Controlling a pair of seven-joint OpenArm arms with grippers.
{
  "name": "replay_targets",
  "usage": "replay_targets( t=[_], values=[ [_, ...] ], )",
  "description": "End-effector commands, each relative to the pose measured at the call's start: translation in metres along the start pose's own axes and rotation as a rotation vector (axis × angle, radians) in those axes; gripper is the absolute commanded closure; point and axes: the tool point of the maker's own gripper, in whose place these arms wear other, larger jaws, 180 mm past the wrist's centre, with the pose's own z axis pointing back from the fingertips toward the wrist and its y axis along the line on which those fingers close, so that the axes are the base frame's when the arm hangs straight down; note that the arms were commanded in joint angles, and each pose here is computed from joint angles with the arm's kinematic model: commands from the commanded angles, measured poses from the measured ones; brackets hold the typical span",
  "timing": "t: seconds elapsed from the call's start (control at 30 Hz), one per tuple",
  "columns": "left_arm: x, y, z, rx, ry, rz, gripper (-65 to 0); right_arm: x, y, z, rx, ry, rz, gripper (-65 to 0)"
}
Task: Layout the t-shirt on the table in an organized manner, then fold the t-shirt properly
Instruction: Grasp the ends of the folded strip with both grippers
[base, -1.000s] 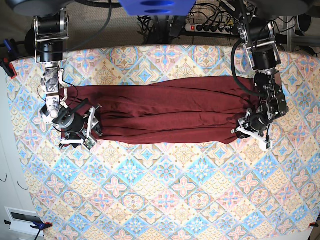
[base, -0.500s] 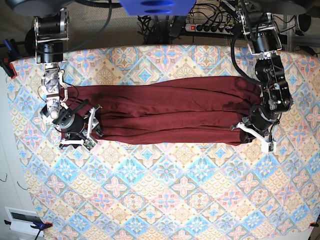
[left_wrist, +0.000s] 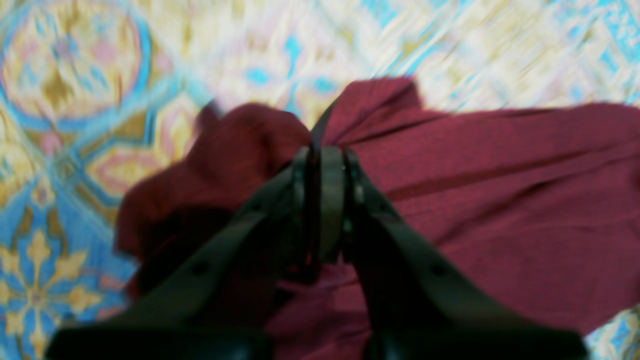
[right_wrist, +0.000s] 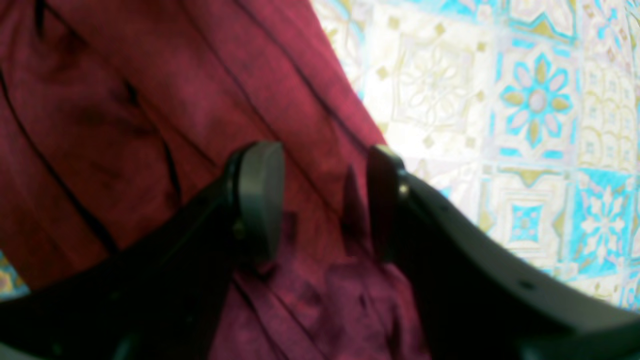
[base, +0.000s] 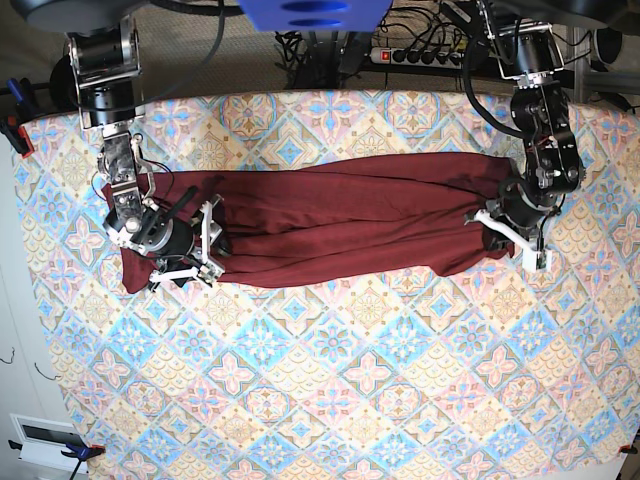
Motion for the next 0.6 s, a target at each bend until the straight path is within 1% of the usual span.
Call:
replay_targets(
  t=[0.0,0.03,0.1,0.23,0.3,0.33,0.43,0.57],
  values=[
    [0.02,0.012,0.005,0.024,-0.061,0.012,0.0,0.02,-0.02,0.006,-0.039,-0.051,0.018,-26.4],
    [0.019,0.018,0.006,0.036,-0.061,0.026,0.0,0.023,-0.021,0.005,-0.04,-0.055,0.027,-26.4],
    [0.018,0.025,0.007,0.049,-0.06,0.041,-4.4,0.029,-0.026,0.003,-0.042,-0.058,0.038,-26.3],
    [0.015,0.026,0.008,0.047,-0.038,0.049,-21.1,0.018,-0.028,-0.004,-0.029,-0.024,0.016,-26.3],
    [0.015,0.025,0.008,0.044,-0.031,0.05,-28.3,0.012,-0.027,-0.006,-0.023,-0.01,0.006,-26.2],
    [0.016,0.025,0.007,0.044,-0.031,0.05,-30.9,0.011,-0.027,-0.007,-0.022,-0.008,0.004,-25.9],
    [0.015,0.024,0.007,0.041,-0.03,0.053,-35.3,0.01,-0.027,-0.007,-0.021,-0.006,0.002,-22.3],
    [0.015,0.023,0.007,0.04,-0.03,0.055,-35.6,0.0,-0.025,-0.01,-0.011,0.017,-0.015,-19.0]
  ],
)
